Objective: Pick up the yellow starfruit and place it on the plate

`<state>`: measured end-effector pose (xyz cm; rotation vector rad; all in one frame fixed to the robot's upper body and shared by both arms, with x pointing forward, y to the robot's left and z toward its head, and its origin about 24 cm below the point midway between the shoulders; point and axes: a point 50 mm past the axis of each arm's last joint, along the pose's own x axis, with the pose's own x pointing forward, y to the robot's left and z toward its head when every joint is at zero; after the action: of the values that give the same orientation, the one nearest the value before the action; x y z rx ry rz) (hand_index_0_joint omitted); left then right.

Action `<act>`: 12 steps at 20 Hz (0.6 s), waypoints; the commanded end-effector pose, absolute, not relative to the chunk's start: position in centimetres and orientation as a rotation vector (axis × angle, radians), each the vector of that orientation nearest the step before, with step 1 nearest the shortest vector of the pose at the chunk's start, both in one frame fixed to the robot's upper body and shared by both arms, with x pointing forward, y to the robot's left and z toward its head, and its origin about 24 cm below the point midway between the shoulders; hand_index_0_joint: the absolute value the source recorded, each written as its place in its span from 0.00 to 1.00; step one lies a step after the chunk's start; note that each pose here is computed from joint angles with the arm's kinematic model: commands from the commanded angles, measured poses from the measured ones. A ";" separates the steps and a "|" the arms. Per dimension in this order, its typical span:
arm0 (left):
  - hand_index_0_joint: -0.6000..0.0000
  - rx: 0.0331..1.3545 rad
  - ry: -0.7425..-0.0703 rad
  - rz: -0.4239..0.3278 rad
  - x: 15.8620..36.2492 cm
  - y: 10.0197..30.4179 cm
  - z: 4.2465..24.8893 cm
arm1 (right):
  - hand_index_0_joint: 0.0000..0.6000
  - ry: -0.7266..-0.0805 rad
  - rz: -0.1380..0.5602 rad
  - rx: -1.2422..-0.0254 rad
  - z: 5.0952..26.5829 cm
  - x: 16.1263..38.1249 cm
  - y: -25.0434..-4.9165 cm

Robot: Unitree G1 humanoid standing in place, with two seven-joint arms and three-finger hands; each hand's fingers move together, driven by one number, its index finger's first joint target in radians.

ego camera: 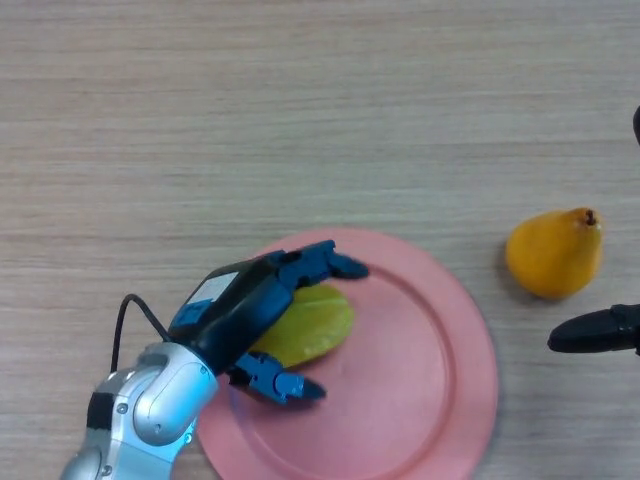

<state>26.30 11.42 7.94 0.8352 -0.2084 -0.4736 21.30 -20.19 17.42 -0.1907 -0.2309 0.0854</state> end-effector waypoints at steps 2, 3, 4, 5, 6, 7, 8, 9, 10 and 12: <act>1.00 0.761 -0.469 -0.318 26.4 12.1 12.3 | 0.00 -0.455 0.058 -0.264 20.6 20.1 -20.2; 1.00 0.690 -0.508 -0.272 26.6 12.7 13.4 | 0.00 -0.449 0.069 -0.262 20.4 20.2 -20.1; 1.00 0.650 -0.529 -0.248 26.6 13.1 13.9 | 0.00 -0.447 0.073 -0.264 20.4 20.3 -20.0; 1.00 0.544 -0.573 -0.203 26.4 14.0 15.0 | 0.00 -0.430 0.090 -0.250 20.3 20.3 -19.8; 1.00 0.477 -0.585 -0.198 26.2 14.4 15.6 | 0.00 -0.428 0.095 -0.244 20.3 20.4 -19.8; 1.00 0.359 -0.582 -0.193 25.9 15.2 16.4 | 0.00 -0.430 0.098 -0.241 20.3 20.5 -19.6; 1.00 0.319 -0.580 -0.195 25.8 15.6 16.7 | 0.00 -0.430 0.099 -0.242 20.4 20.5 -19.5; 1.00 0.266 -0.582 -0.176 25.7 16.8 17.4 | 0.00 -0.426 0.101 -0.233 20.3 20.6 -19.3; 1.00 0.248 -0.585 -0.168 25.6 17.3 17.7 | 0.00 -0.424 0.102 -0.226 20.2 20.6 -19.2; 1.00 0.244 -0.563 -0.136 25.5 18.6 18.0 | 0.00 -0.439 0.107 -0.227 20.3 20.6 -19.1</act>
<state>26.41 18.15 14.71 0.2289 -0.3624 -0.1677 21.62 -18.92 17.49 -0.1819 -0.2398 0.1421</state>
